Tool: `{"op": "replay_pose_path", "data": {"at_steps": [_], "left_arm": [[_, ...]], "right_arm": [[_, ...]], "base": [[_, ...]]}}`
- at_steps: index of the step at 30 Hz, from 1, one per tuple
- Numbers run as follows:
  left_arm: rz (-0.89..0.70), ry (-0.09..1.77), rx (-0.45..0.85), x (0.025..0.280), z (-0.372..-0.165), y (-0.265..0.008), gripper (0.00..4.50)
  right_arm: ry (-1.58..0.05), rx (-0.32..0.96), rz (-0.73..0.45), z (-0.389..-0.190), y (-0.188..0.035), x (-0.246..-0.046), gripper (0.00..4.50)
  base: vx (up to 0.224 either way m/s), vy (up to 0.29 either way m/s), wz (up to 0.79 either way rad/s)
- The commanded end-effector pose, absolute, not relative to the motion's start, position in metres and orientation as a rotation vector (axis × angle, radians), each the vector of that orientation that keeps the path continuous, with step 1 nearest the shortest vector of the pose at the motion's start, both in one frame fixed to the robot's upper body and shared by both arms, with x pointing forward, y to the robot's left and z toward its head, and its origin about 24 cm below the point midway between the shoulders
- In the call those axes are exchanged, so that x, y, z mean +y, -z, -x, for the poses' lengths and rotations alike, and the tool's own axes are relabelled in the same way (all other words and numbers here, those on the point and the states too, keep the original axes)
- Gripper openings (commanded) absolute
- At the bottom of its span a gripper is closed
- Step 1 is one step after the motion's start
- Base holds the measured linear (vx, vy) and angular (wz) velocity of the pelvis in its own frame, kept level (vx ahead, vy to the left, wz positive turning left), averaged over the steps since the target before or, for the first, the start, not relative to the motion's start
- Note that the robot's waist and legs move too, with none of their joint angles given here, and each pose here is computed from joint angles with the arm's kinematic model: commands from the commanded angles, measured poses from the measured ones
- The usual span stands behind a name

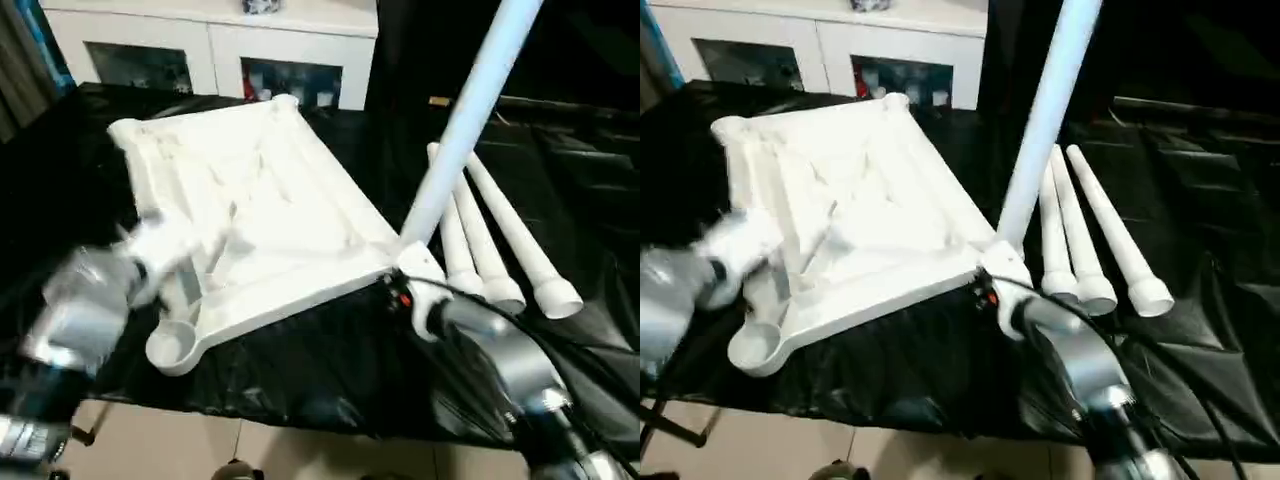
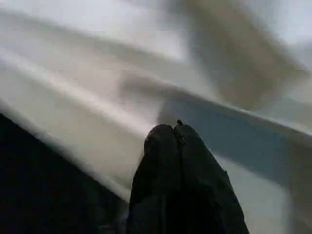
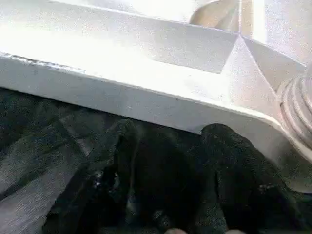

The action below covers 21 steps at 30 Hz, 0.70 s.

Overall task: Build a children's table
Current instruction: Rotate table base

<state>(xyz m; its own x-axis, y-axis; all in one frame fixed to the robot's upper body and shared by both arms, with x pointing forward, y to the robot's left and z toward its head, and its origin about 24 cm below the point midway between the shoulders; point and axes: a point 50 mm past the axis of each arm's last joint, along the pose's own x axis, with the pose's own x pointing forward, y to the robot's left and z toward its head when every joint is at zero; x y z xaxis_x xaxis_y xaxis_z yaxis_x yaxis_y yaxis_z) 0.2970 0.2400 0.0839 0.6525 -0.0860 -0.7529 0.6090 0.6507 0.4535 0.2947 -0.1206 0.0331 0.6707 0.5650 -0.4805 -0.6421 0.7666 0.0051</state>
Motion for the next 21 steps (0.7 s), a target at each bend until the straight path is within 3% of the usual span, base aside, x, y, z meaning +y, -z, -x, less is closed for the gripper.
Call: {"op": "replay_pose_path", "data": {"at_steps": [1, 6, 8, 9, 16, 21], "left_arm": [[-0.837, 0.627, 0.8, 0.23, -0.284, -0.078, 0.0], [-0.734, 0.91, 0.792, 0.204, -0.263, -0.078, 0.0], [-0.659, 1.034, 0.727, 0.184, -0.258, -0.082, 0.0], [-0.6, 1.129, 0.678, 0.165, -0.255, -0.086, 0.0], [-0.546, 1.207, 0.574, 0.125, -0.264, -0.089, 0.0], [-0.571, 1.11, 0.502, 0.112, -0.285, -0.086, 0.0]], "right_arm": [[-0.668, 0.477, 0.194, -0.303, -0.033, -0.118, 2.06], [-0.669, 0.474, 0.204, -0.314, -0.03, -0.113, 1.69], [-0.666, 0.467, 0.209, -0.321, -0.03, -0.111, 1.61], [-0.658, 0.462, 0.202, -0.328, -0.03, -0.109, 1.37], [-0.676, 0.458, 0.175, -0.342, -0.032, -0.095, 0.83], [-0.709, 0.457, 0.172, -0.344, -0.03, -0.081, 0.42]], "base": [[0.0, 0.0, 0.0], [0.0, 0.0, 0.0], [0.0, 0.0, 0.0], [0.0, 0.0, 0.0], [0.0, 0.0, 0.0], [0.0, 0.0, 0.0]]}}
